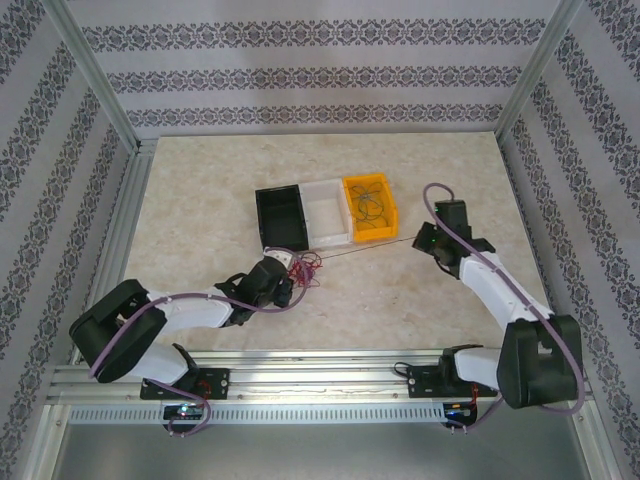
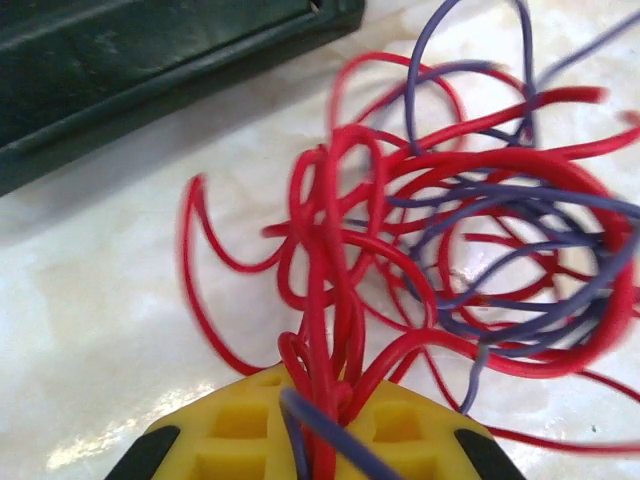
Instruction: Untangle the cables
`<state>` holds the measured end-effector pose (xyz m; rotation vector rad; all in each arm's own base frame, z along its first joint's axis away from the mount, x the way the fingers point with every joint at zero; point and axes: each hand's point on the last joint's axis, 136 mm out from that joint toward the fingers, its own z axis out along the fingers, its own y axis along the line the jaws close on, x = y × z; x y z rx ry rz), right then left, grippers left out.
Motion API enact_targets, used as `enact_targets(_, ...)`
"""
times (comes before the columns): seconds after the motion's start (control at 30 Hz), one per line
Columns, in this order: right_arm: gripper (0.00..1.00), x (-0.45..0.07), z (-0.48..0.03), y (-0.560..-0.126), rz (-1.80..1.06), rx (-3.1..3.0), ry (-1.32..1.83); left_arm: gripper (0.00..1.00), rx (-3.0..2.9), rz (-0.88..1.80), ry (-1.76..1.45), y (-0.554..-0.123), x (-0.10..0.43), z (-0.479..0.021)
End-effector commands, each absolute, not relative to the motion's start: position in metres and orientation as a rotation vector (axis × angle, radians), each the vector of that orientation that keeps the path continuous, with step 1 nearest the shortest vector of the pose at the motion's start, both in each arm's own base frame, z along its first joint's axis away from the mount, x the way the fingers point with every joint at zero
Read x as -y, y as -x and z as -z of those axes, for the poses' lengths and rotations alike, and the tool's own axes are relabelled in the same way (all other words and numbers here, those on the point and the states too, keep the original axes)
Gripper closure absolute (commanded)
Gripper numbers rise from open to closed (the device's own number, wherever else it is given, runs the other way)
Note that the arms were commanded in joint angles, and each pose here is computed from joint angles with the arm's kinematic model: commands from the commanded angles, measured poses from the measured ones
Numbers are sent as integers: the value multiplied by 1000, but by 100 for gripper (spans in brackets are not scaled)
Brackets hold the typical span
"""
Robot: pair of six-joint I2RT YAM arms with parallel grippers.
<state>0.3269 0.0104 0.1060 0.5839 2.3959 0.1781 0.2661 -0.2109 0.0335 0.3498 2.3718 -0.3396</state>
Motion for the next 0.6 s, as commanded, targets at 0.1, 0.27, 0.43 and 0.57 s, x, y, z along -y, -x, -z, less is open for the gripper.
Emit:
enact_targets(0.1, 100, 72, -116, -299, -6, -2304, -872, 100, -2429, 190, -94, -268, 159, -22)
enact_targets(0.27, 100, 119, -126, -280, 7, -2184, -1101, 100, -2471, 64, 95, -268, 125, -14)
enact_targets(0.43, 100, 140, -132, -270, -10, -2101, -1225, 100, -2490, -128, 369, -259, 77, -9)
enact_targets(0.57, 100, 131, -135, -277, -87, -2086, -1200, 100, -2509, -100, 443, -259, 67, -5)
